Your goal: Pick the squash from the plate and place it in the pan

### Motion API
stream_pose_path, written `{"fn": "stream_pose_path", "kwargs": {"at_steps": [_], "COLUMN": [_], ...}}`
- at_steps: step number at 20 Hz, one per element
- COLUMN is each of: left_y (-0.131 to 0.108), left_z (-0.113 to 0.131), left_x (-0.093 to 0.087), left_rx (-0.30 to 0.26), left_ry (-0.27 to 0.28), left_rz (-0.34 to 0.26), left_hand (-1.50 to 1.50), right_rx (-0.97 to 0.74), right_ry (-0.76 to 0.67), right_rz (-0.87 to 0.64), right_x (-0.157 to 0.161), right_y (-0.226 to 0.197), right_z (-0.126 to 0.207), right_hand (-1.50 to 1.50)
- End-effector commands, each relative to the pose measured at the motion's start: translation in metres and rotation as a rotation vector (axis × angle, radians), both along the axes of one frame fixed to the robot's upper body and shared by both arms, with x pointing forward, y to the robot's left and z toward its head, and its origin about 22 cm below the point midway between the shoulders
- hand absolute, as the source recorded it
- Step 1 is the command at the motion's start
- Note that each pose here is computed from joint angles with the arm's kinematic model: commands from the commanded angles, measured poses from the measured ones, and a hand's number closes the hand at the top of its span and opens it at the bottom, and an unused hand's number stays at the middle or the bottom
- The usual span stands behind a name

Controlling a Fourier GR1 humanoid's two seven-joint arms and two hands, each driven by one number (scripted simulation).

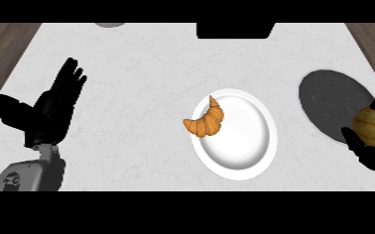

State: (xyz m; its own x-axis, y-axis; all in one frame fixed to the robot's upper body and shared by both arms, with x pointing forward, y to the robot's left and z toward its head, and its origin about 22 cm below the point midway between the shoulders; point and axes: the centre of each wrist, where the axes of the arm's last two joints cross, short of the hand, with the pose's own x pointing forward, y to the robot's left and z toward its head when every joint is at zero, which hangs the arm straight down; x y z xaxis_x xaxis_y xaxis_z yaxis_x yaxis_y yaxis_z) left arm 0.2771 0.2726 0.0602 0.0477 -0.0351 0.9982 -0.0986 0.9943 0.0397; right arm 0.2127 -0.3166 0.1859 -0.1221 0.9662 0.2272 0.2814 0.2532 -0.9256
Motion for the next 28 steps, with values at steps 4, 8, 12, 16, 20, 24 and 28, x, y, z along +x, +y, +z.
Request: {"fn": "stream_pose_path", "kwargs": {"at_steps": [4,8,12,16,20,24,28], "left_y": [-0.006,-0.014,-0.012,-0.011,-0.004,0.008,-0.011], "left_z": [0.003,-0.003,-0.002,0.009,-0.012,-0.005,0.01], "left_x": [0.014,-0.003,-0.003,0.022,0.003,0.0,0.009], "left_rx": [-0.008,-0.01,0.012,0.003,0.002,0.002,-0.012], "left_ry": [0.014,0.007,-0.002,0.008,0.005,-0.012,-0.009], "left_rz": [-0.027,-0.025,-0.034,-0.029,-0.044,-0.03,-0.047], "left_hand": [0.0,0.0,0.0,0.0,0.0,0.0,0.0], "right_rx": [0.1,0.079,0.112,0.093,0.05,0.219,0.225], "right_ry": [-0.023,0.0,0.034,0.076,0.117,0.247,0.324], "right_rz": [-0.051,-0.02,0.047,0.107,0.039,-0.118,-0.077], "right_x": [0.047,0.072,0.092,0.117,0.121,0.117,0.124], "right_y": [-0.072,-0.118,-0.126,-0.103,-0.133,-0.143,-0.135], "right_z": [-0.022,-0.025,-0.069,-0.113,-0.13,-0.147,-0.166], "right_hand": [1.5,1.5,1.5,1.5,1.5,-1.5,-1.5]}}
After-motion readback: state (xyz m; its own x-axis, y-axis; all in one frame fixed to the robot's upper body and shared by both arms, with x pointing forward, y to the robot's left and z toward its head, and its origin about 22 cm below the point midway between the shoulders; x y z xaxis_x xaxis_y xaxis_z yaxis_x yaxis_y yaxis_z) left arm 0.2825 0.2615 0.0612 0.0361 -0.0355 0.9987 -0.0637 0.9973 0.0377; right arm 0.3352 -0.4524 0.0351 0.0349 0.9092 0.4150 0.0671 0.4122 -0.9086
